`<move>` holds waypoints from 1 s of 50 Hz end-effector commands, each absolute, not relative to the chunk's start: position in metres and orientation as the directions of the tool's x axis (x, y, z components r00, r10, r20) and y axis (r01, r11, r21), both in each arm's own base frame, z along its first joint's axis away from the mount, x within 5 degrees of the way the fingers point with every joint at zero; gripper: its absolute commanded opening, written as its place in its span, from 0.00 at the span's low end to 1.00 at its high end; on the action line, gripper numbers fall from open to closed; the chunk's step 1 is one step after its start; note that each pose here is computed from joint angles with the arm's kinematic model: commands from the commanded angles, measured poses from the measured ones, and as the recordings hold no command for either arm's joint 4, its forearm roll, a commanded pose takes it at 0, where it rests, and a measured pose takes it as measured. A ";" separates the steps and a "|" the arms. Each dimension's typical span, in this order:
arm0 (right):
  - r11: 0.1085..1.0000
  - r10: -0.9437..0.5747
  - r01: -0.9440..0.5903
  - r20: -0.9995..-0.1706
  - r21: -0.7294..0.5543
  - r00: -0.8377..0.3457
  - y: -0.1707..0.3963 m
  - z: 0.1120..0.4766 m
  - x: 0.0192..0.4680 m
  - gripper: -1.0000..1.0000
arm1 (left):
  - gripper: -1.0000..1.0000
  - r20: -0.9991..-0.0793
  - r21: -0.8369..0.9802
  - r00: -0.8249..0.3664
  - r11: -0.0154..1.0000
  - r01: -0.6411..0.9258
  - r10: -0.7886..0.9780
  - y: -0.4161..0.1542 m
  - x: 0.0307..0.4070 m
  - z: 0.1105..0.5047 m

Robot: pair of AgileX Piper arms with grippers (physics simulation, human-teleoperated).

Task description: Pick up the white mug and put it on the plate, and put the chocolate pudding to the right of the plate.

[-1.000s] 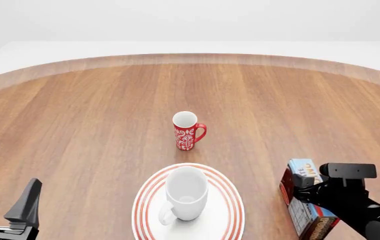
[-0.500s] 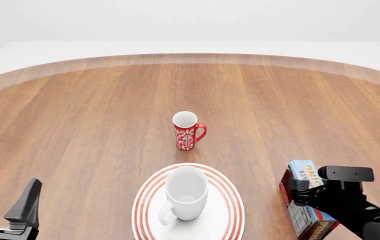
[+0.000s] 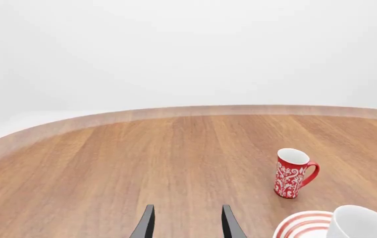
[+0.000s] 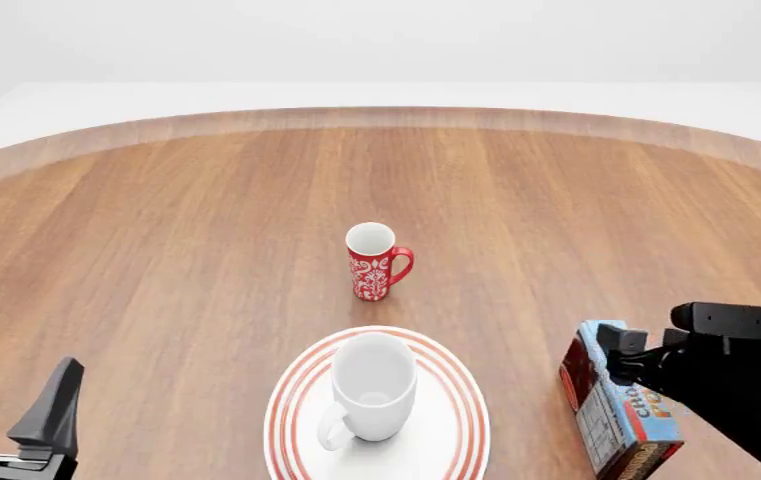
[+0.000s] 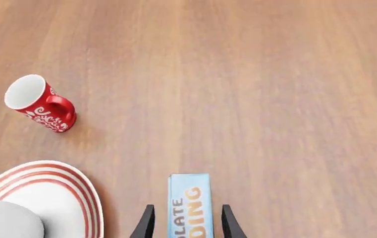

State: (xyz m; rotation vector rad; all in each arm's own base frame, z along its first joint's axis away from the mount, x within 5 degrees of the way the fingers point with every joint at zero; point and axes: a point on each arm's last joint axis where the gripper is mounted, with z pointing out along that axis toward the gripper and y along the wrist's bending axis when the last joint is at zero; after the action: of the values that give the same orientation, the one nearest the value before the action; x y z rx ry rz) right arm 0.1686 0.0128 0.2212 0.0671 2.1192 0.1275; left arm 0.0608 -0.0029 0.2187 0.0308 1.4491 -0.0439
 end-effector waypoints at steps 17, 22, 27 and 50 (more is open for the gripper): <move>0.997 0.075 -0.018 -0.980 0.080 -0.186 0.004 0.336 0.122 1.00 | 1.00 -0.993 -0.005 0.121 0.999 0.048 -0.011 -0.003 0.061 0.219; 1.000 0.025 -0.013 -0.998 0.025 -0.055 0.001 0.357 0.096 1.00 | 1.00 -0.993 -0.005 0.121 0.999 0.048 -0.010 -0.003 0.061 0.219; 0.999 -0.036 0.005 -0.996 -0.036 0.082 0.000 0.369 0.063 1.00 | 1.00 -0.992 -0.003 0.122 0.999 0.049 -0.008 -0.003 0.061 0.219; 0.979 -0.175 0.176 -0.862 -0.102 0.476 0.004 0.396 -0.037 1.00 | 1.00 -0.993 0.003 0.119 0.999 0.042 -0.002 -0.003 0.062 0.219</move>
State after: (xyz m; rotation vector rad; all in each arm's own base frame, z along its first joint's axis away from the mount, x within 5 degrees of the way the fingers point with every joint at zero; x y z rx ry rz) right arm 0.0025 -0.0002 0.3811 -0.0199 1.2368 -0.1407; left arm 0.0602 -0.0031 0.2187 0.0450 1.4470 -0.0344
